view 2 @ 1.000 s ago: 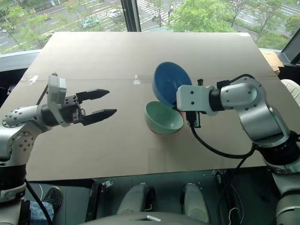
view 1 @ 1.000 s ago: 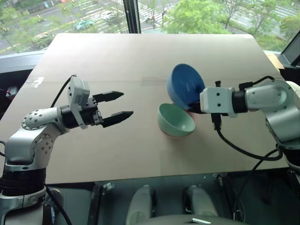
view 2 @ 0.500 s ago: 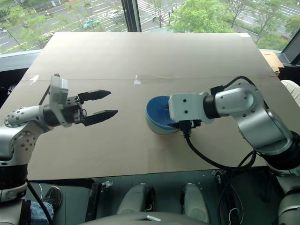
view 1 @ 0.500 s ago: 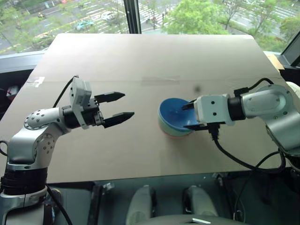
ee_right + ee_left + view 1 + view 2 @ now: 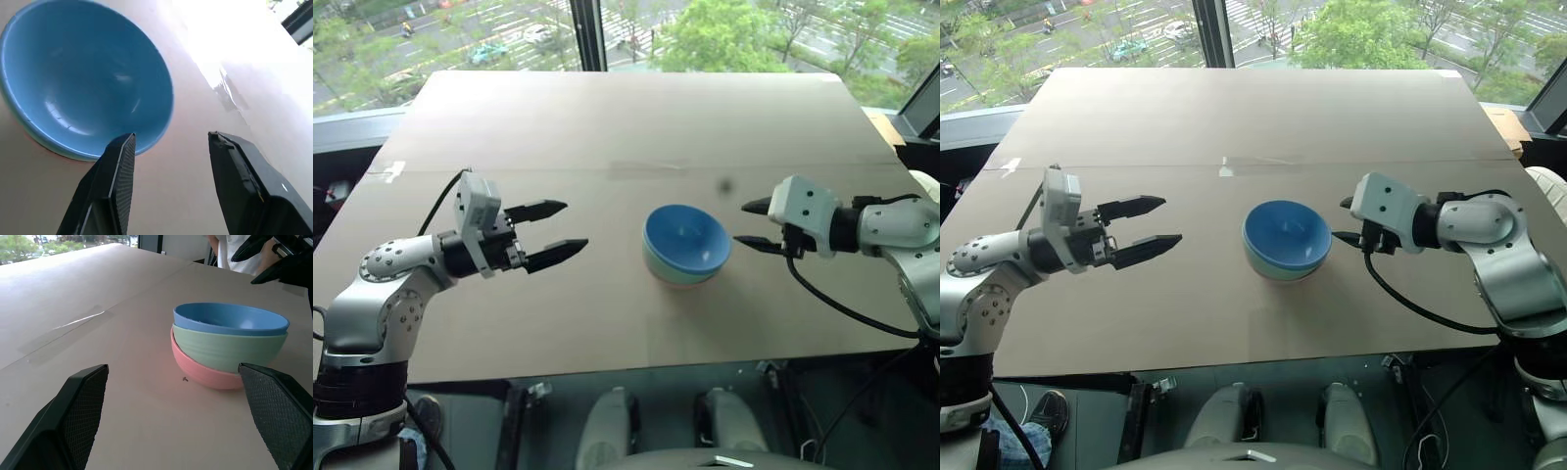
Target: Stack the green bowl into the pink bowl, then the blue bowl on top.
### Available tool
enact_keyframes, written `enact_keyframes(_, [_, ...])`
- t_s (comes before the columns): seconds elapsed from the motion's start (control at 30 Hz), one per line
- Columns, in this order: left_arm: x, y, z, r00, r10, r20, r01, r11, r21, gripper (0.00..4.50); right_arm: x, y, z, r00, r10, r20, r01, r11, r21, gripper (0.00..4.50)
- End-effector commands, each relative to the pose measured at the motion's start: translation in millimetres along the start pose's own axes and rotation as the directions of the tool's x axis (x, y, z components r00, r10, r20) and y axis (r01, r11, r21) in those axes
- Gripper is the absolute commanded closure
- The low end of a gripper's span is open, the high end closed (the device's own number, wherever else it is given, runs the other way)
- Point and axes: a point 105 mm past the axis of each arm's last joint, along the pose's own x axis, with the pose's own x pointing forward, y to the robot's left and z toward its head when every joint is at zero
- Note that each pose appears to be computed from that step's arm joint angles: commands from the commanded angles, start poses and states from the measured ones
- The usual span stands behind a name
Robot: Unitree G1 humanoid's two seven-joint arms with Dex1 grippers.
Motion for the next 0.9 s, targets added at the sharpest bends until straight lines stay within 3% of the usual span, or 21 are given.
enact_keyframes(0.03, [-12.9, 4.5, 2.5, 0.995, 0.095, 0.015, -0.096, 0.995, 0.038, 0.0, -26.6, -7.9, -10.5, 0.994, -0.095, 0.054, 0.09, 0.991, 0.095, 2.03])
enact_keyframes(0.33, [-25.7, -15.1, -11.8, 0.991, 0.132, -0.004, -0.132, 0.991, -0.002, 0.0, -51.3, 24.6, -56.3, 0.989, -0.119, 0.084, 0.098, 0.971, 0.219, 2.03])
enact_keyframes(0.9, [-32.1, -15.6, -15.9, 0.986, 0.166, 0.003, -0.166, 0.986, 0.0, 0.0, -63.7, 27.0, -74.1, 0.988, -0.122, 0.094, 0.1, 0.972, 0.213, 2.03])
